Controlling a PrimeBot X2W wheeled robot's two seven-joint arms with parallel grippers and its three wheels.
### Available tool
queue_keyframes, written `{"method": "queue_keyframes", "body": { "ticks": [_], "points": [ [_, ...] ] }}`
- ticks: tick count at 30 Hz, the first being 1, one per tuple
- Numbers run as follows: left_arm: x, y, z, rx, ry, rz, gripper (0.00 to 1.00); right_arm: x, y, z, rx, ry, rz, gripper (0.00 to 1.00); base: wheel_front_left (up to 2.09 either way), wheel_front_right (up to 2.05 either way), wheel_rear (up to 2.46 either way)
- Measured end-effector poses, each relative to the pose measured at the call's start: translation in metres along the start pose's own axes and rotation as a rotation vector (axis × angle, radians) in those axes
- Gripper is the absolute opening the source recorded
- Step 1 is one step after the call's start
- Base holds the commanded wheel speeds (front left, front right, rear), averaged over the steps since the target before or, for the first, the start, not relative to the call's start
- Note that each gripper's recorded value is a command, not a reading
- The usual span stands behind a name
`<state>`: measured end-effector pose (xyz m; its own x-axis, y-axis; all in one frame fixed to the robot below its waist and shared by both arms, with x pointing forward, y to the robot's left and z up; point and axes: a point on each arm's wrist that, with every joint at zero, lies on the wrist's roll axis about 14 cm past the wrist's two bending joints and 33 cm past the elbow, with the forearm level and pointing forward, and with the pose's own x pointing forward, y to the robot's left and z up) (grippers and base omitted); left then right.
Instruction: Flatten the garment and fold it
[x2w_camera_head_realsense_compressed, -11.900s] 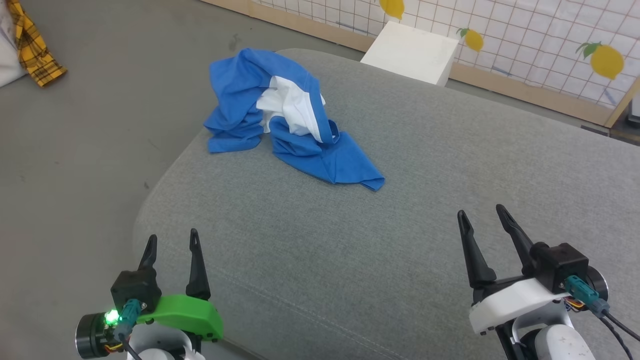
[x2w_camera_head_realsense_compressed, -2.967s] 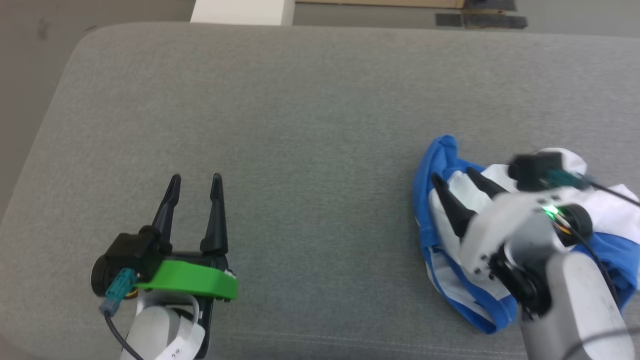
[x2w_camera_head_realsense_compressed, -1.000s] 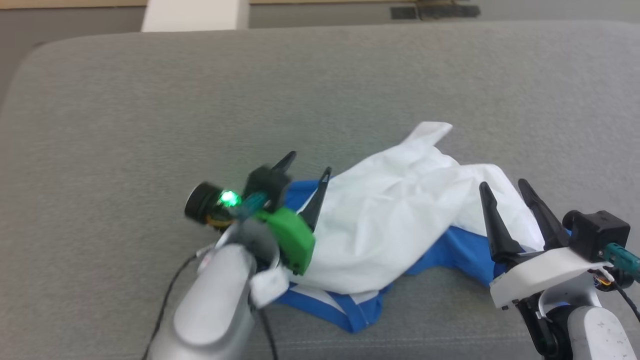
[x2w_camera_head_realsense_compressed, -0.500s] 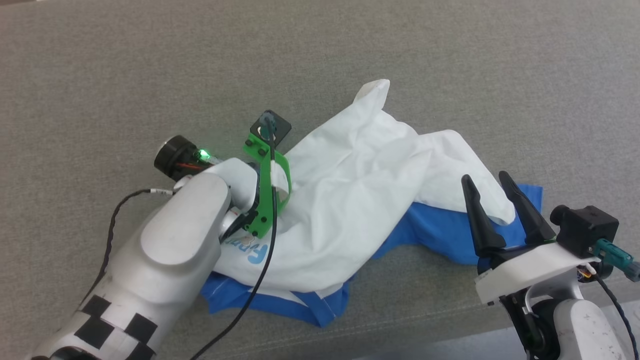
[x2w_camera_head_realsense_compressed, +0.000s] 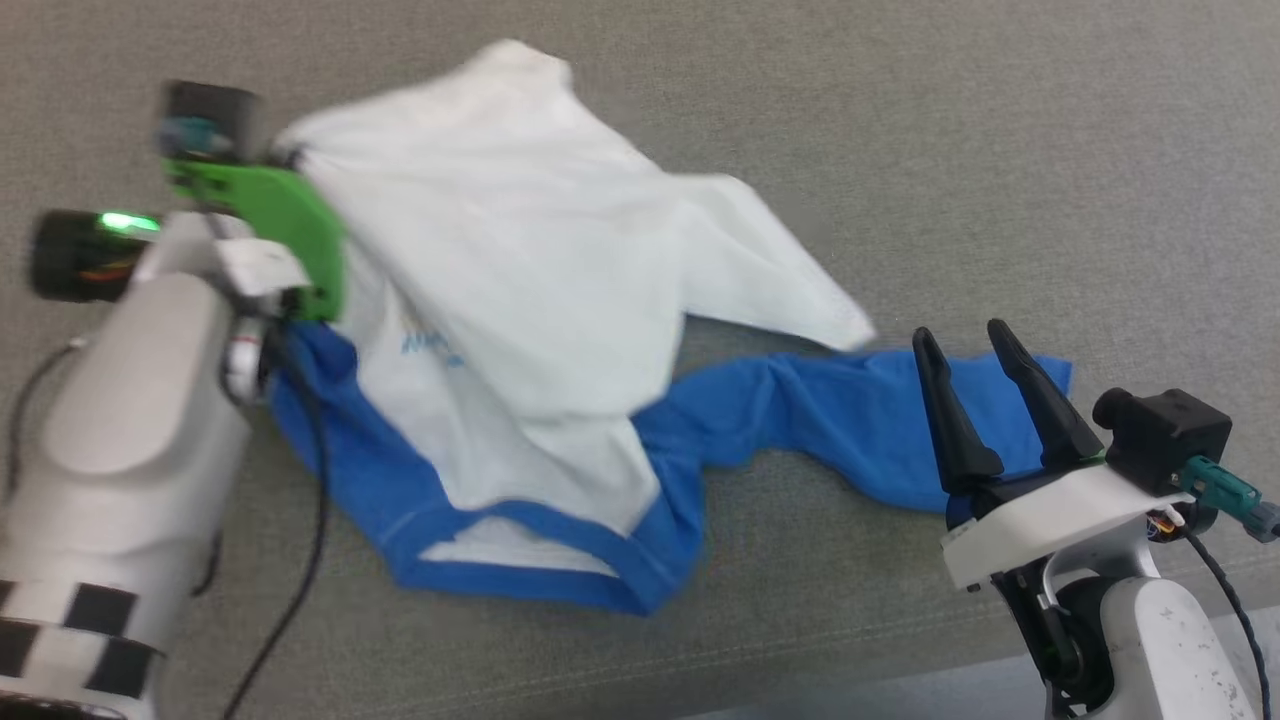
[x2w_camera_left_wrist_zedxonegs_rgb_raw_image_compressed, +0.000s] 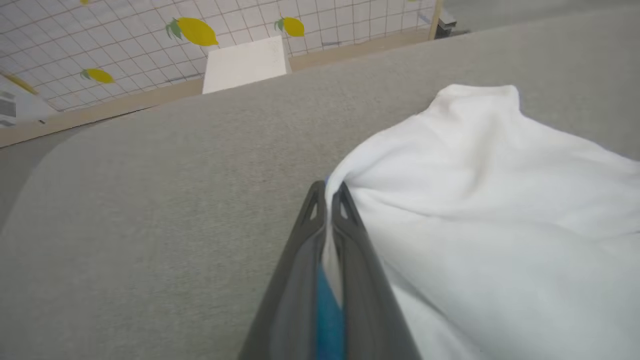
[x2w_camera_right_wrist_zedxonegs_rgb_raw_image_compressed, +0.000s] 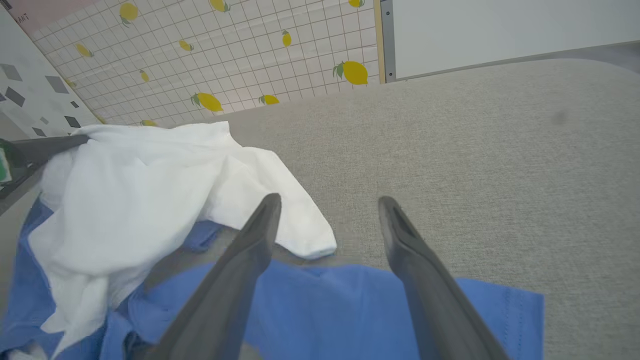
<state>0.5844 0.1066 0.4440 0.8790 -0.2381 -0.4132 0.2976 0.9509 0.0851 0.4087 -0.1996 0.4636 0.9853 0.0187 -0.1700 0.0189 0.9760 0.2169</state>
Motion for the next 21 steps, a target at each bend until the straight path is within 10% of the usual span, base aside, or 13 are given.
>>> {"method": "queue_keyframes", "body": {
  "ticks": [9,10,11,21],
  "points": [
    [-0.021,0.100,-0.013,-0.210,-0.071,0.338,0.03,0.001,0.008,-0.001,0.000,0.012,0.023,1.00,0.00,0.00,0.00],
    [-0.024,0.099,-0.024,-0.243,-0.057,0.336,0.65,0.001,0.008,-0.001,-0.001,0.015,0.025,1.00,0.00,0.00,0.00],
    [-0.028,0.096,-0.032,-0.271,-0.055,0.329,1.00,0.001,0.010,-0.001,-0.002,0.017,0.029,1.00,0.00,0.00,0.00],
    [-0.085,0.068,-0.041,-0.436,-0.321,0.289,1.00,0.008,0.048,0.001,-0.048,0.048,0.141,1.00,0.00,0.00,0.00]
  ]
}}
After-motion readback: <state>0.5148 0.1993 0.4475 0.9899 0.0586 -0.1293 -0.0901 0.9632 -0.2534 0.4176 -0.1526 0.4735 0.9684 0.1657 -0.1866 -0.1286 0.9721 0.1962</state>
